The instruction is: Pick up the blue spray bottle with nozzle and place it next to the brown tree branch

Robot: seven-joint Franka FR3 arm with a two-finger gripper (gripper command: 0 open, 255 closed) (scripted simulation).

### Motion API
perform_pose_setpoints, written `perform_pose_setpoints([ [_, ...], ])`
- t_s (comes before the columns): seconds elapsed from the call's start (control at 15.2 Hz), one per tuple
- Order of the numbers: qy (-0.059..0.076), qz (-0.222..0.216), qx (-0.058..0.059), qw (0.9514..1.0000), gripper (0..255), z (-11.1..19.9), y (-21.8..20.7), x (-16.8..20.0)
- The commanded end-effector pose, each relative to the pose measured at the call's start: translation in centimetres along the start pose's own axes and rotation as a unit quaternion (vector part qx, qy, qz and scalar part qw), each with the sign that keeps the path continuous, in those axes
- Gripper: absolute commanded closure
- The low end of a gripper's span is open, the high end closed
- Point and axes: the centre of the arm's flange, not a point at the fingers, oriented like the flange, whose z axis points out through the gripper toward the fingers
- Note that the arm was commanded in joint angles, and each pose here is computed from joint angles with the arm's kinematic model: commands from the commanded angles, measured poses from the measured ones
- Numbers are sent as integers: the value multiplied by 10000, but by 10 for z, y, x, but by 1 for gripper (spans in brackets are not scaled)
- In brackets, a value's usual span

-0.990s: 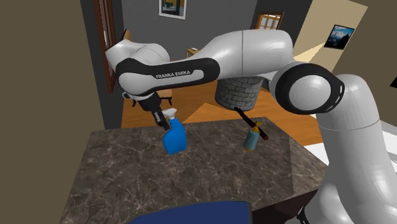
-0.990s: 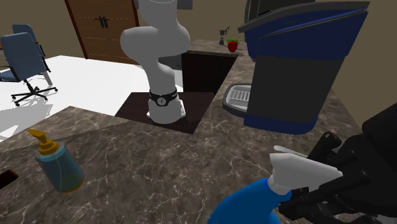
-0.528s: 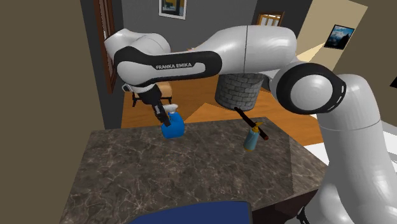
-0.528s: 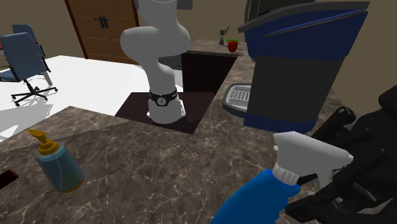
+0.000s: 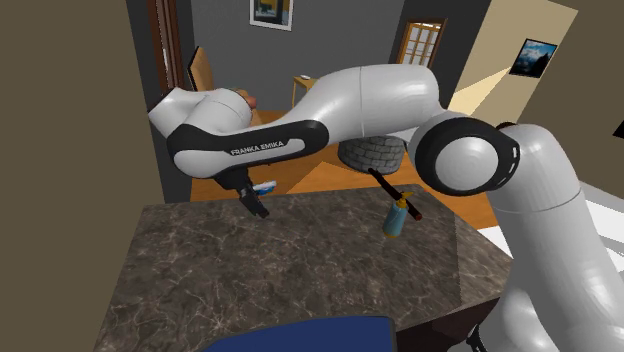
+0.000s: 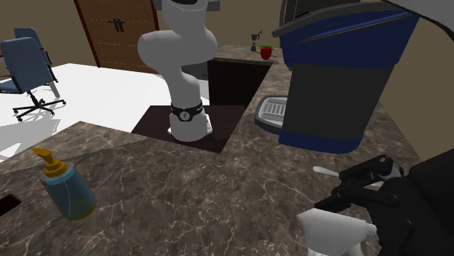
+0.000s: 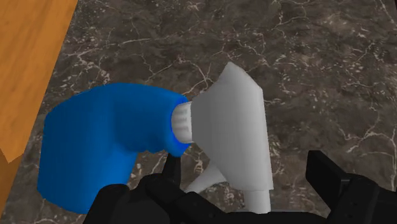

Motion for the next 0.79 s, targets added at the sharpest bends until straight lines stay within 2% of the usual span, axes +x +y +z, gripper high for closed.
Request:
perform_pose_setpoints([
  [0.0, -7, -5, -6, 10000, 0, 11, 1, 0],
  [0.13, -7, -5, -6, 10000, 0, 25, 1, 0],
  [0.66, -7, -5, -5, 10000, 0, 25, 1, 0],
  [0.73, -7, -5, -5, 10000, 255, 25, 1, 0],
])
